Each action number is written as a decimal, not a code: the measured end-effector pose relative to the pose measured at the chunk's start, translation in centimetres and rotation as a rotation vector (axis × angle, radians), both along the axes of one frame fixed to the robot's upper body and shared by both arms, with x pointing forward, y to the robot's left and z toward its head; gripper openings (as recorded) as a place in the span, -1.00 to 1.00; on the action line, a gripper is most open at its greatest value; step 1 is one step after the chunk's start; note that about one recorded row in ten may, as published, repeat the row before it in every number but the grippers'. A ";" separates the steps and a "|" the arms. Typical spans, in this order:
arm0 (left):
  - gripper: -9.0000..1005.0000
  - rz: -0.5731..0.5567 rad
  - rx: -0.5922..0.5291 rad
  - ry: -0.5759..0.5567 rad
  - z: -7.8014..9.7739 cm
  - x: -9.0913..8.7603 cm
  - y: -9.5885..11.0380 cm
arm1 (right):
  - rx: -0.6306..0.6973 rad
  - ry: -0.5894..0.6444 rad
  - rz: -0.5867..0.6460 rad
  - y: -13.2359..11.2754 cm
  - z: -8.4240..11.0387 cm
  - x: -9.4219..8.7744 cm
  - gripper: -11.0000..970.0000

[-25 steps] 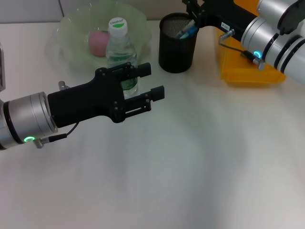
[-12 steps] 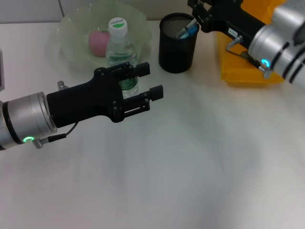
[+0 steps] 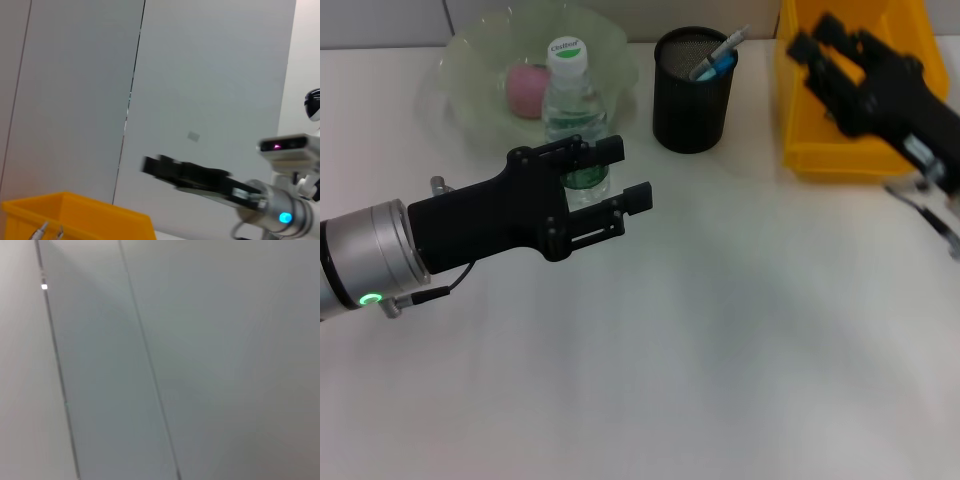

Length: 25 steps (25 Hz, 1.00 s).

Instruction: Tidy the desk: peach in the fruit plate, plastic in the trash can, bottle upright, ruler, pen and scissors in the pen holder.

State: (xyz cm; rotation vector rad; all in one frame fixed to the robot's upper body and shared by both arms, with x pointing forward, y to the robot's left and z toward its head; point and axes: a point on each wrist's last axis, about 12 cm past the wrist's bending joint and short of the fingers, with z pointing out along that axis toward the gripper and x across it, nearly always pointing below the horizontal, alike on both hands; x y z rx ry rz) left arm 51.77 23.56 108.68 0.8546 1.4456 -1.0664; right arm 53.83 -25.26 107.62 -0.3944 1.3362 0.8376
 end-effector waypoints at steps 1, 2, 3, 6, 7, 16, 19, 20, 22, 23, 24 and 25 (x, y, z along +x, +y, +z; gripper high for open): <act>0.28 0.000 0.000 0.000 0.0 0.0 0.0 | -0.008 0.005 0.021 -0.6 -0.5 -1.3 -0.25; 0.28 0.002 0.002 0.001 0.0 0.0 0.1 | -0.008 0.005 0.021 -0.6 -0.5 -1.3 -0.19; 0.28 0.003 0.005 0.006 -0.1 -0.1 0.2 | -0.013 0.013 0.031 -0.8 -0.8 -2.0 -0.12; 0.28 -0.014 -0.002 0.009 0.0 -0.3 0.2 | -0.040 0.031 0.099 -1.3 -1.7 -4.5 0.16; 0.28 -0.030 -0.012 0.006 0.1 -0.5 0.2 | -0.040 0.031 0.099 -1.3 -1.7 -4.5 0.26; 0.51 -0.028 0.024 -0.010 -1.0 -1.9 0.9 | -0.142 0.009 0.404 -0.3 -2.5 -8.5 0.51; 0.59 -0.016 0.036 -0.023 -1.5 -2.4 1.2 | -0.149 0.015 0.420 -0.1 -2.7 -8.7 0.51; 0.59 -0.013 0.042 -0.028 -1.6 -2.7 1.3 | -0.149 0.016 0.421 0.0 -2.7 -8.8 0.51; 0.60 -0.008 0.052 -0.030 -2.0 -3.2 1.5 | -0.146 0.015 0.423 0.0 -2.7 -8.8 0.50; 0.60 -0.008 0.052 -0.030 -2.0 -3.2 1.5 | -0.144 0.014 0.424 0.0 -2.7 -8.9 0.50; 0.60 -0.004 0.055 -0.027 -2.2 -3.4 1.6 | -0.143 0.013 0.425 0.0 -2.7 -8.9 0.50; 0.60 0.008 0.055 -0.019 -2.5 -3.9 1.9 | -0.142 0.012 0.427 0.1 -2.7 -8.9 0.50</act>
